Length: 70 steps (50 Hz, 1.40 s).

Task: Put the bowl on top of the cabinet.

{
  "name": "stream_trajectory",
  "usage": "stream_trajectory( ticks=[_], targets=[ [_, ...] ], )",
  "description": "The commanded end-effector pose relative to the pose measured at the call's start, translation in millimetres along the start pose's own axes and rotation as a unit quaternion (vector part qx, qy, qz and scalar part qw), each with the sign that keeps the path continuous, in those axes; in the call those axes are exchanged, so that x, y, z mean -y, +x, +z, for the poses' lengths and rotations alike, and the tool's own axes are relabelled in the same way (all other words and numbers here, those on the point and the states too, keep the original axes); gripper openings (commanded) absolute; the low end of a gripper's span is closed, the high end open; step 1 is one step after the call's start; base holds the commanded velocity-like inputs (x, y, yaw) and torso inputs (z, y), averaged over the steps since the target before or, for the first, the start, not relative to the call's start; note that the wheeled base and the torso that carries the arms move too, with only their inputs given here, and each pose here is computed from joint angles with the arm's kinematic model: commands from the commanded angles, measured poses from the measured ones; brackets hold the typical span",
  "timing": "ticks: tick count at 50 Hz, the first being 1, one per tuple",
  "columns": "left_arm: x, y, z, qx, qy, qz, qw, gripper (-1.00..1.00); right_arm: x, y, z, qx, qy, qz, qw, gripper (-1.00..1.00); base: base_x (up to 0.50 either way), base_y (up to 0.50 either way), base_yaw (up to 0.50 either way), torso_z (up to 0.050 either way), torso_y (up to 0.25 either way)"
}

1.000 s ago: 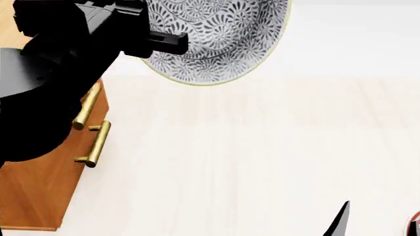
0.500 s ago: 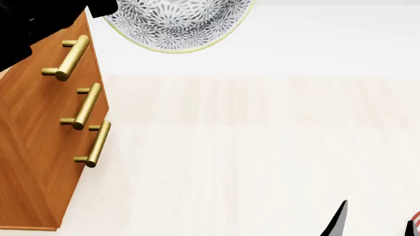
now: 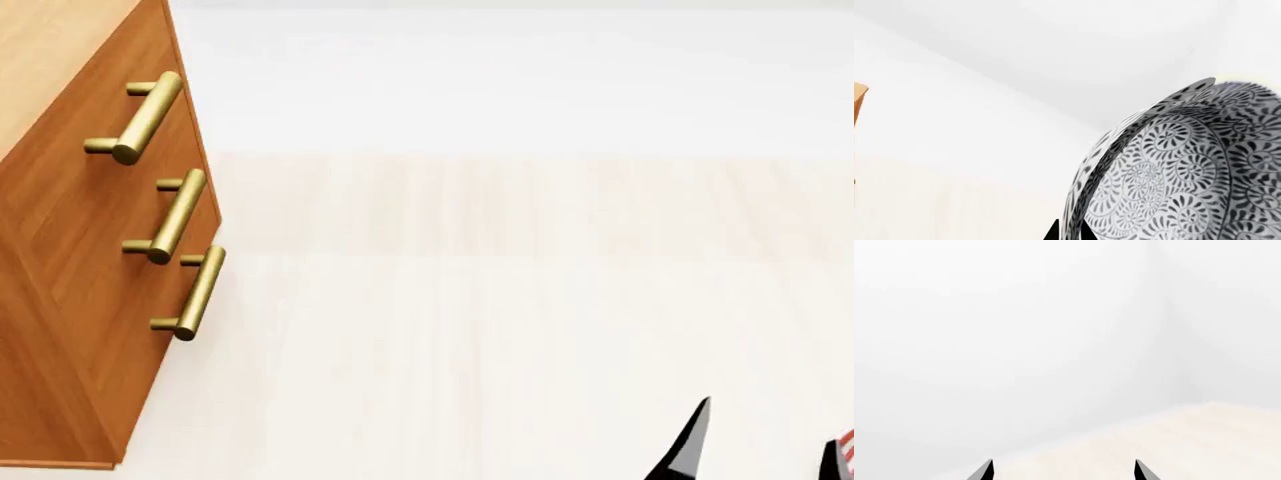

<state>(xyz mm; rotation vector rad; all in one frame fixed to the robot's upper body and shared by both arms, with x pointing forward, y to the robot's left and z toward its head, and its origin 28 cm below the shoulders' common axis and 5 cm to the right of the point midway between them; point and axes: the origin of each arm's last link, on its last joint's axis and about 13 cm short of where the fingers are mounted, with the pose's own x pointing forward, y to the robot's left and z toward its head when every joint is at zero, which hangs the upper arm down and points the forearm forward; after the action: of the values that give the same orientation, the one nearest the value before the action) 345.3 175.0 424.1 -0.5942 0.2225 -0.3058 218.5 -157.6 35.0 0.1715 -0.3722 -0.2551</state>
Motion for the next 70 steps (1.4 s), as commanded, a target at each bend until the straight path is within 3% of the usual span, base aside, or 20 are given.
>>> stream_trajectory(
  ticks=[1, 13, 19, 35, 39, 49, 61, 65, 70],
  targets=[
    [3.0, 10, 29, 0.061, -0.079, 0.02, 0.995, -1.0, 2.8, 7, -5, -0.013, 0.0, -0.012, 1.0, 1.0, 0.0, 0.0, 0.0, 0.0, 0.0],
    [-9.3, 22, 33, 0.094, -0.119, 0.06, 0.987, -1.0, 2.6, 8, -6, -0.014, -0.002, -0.013, 1.0, 1.0, 0.0, 0.0, 0.0, 0.001, 0.0],
    [-12.1, 25, 29, 0.104, -0.122, 0.087, 0.983, -1.0, 3.2, 9, -7, -0.014, -0.002, -0.015, 1.0, 1.0, 0.0, 0.0, 0.0, 0.0, 0.0],
    [-29.6, 28, 21, 0.172, -0.154, 0.168, 0.958, -1.0, 3.6, 9, -8, -0.014, -0.003, -0.016, 1.0, 1.0, 0.0, 0.0, 0.0, 0.0, 0.001],
    [-32.0, 28, 19, 0.171, -0.154, 0.176, 0.957, -1.0, 3.0, 9, -8, -0.015, -0.003, -0.015, 1.0, 1.0, 0.0, 0.0, 0.0, 0.0, 0.0],
    [-43.4, 21, 16, 0.224, -0.171, 0.253, 0.925, -1.0, 2.0, 9, -9, -0.016, -0.005, -0.013, 1.0, 1.0, 0.0, 0.0, 0.0, 0.0, 0.001],
    [-44.2, 13, 21, 0.281, -0.187, 0.286, 0.897, -1.0, 1.4, 10, -10, -0.019, -0.006, -0.01, 1.0, 1.0, 0.0, 0.0, 0.0, 0.0, 0.0],
    [-42.6, 13, 23, 0.283, -0.186, 0.29, 0.895, -1.0, 1.6, 11, -11, -0.019, -0.005, -0.01, 1.0, 1.0, 0.0, 0.0, 0.0, 0.0, 0.003],
    [-42.3, 18, 24, 0.244, -0.172, 0.307, 0.904, -1.0, 1.9, 10, -10, -0.018, -0.005, -0.011, 1.0, 1.0, 0.0, 0.0, 0.0, 0.0, 0.0]
  ],
)
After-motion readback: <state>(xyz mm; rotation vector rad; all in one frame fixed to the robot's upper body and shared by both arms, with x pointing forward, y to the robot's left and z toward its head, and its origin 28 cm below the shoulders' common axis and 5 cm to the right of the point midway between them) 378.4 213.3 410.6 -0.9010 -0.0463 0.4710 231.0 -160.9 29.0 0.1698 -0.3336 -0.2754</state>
